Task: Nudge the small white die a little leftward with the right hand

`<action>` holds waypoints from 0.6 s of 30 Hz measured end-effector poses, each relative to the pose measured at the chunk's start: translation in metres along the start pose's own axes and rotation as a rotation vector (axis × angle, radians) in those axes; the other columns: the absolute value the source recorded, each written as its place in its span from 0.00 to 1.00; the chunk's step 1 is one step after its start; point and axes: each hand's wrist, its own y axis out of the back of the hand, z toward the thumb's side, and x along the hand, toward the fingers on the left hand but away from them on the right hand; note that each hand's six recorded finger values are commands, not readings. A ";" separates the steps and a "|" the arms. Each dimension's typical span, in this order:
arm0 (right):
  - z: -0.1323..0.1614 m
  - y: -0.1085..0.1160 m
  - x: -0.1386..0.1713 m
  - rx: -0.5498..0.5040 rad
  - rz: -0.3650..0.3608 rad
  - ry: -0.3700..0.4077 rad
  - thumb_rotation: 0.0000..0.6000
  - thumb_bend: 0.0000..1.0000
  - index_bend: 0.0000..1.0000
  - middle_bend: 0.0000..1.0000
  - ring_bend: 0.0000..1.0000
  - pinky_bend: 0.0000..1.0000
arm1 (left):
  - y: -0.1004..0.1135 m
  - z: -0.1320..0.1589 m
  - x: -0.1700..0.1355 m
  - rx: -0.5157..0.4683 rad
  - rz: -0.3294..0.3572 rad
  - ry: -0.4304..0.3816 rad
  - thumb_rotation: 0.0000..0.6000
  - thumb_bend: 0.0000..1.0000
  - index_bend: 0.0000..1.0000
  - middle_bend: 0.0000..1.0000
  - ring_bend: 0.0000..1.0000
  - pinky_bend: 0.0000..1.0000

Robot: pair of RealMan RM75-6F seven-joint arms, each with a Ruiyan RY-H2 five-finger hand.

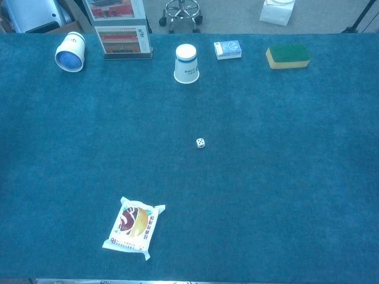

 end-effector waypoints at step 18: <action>-0.059 -0.002 0.081 0.007 -0.087 -0.317 1.00 0.61 0.43 0.44 0.46 0.58 | -0.009 -0.005 0.012 -0.029 -0.007 -0.002 1.00 0.25 0.44 0.35 0.24 0.43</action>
